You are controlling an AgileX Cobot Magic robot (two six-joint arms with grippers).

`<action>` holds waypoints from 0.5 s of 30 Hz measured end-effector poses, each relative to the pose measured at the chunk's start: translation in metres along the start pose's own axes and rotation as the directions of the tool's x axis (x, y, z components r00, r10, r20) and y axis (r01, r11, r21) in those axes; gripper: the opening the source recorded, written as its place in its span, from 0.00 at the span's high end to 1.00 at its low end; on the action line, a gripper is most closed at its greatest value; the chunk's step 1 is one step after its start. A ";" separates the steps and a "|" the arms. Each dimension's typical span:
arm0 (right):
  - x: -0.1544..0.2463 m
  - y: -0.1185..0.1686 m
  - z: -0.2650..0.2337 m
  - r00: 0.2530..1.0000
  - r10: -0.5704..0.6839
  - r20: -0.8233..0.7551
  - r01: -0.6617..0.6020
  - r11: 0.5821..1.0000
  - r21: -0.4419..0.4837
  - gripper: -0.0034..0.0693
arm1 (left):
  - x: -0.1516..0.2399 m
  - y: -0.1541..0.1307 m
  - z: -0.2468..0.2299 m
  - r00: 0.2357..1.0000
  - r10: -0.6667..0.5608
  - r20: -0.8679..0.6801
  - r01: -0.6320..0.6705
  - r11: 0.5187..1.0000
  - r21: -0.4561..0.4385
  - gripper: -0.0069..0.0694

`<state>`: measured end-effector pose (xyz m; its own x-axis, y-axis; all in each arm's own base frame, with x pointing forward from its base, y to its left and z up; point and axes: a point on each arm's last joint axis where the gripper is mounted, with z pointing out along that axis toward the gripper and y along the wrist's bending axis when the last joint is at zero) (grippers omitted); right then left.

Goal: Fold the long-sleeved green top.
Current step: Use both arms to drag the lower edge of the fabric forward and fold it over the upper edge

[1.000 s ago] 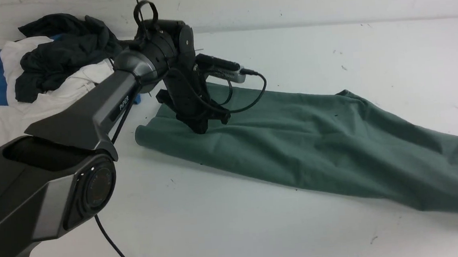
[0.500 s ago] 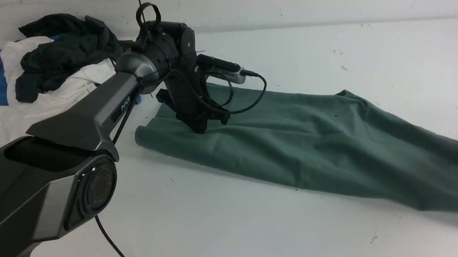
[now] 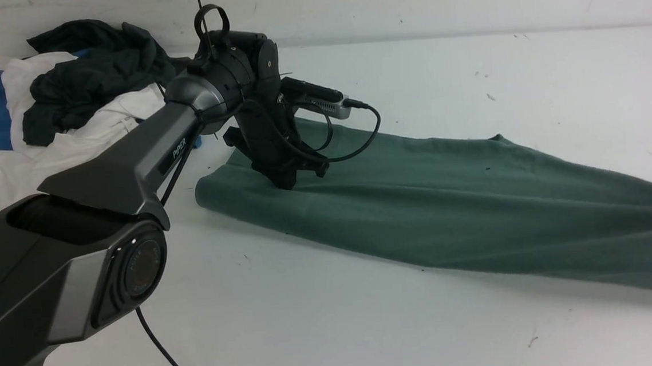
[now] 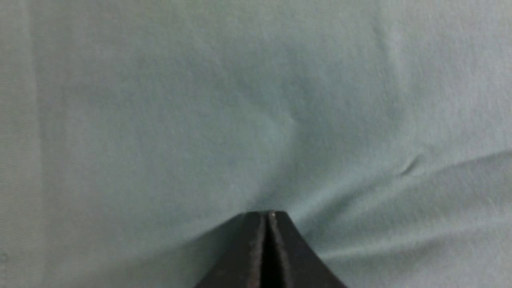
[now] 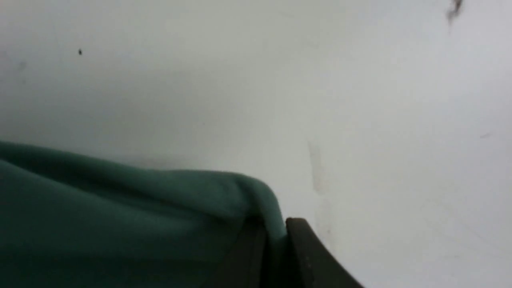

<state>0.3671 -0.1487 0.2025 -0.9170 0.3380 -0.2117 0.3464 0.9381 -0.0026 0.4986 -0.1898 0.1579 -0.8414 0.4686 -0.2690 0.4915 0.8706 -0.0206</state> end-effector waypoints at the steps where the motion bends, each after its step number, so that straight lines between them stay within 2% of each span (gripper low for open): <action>1: -0.001 0.000 -0.002 1.000 0.002 -0.004 -0.002 1.000 0.000 0.90 | 0.000 0.000 0.000 1.000 0.000 0.000 0.000 1.000 0.000 0.92; 5: 0.005 0.001 -0.003 0.997 0.017 -0.080 -0.018 1.000 -0.011 0.88 | 0.000 0.000 0.000 1.000 0.000 0.001 0.000 1.000 0.000 0.92; 10: 0.012 -0.002 0.004 0.985 0.011 -0.172 -0.006 1.000 0.027 0.75 | -0.001 0.000 -0.001 1.000 0.001 0.004 -0.001 1.000 -0.003 0.92; 12: 0.012 -0.010 0.004 0.984 0.053 -0.171 -0.034 0.993 0.115 0.63 | -0.001 0.000 -0.002 1.000 0.002 0.007 -0.001 1.000 -0.004 0.92; 13: 0.012 -0.012 0.003 0.984 0.064 -0.168 -0.041 0.989 0.139 0.60 | -0.001 0.001 -0.003 1.000 0.003 0.007 -0.003 1.000 -0.009 0.92; 15: 0.012 -0.015 0.003 0.982 0.104 -0.159 -0.076 0.982 0.170 0.48 | -0.001 0.001 -0.005 1.000 0.007 0.007 -0.007 1.000 -0.019 0.92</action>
<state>0.3518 -0.1586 0.1974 -0.8959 0.4412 -0.0530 0.4439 0.8830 -0.1525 0.4988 -0.1882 0.1631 -0.8365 0.4736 -0.2755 0.4929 0.8701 -0.0009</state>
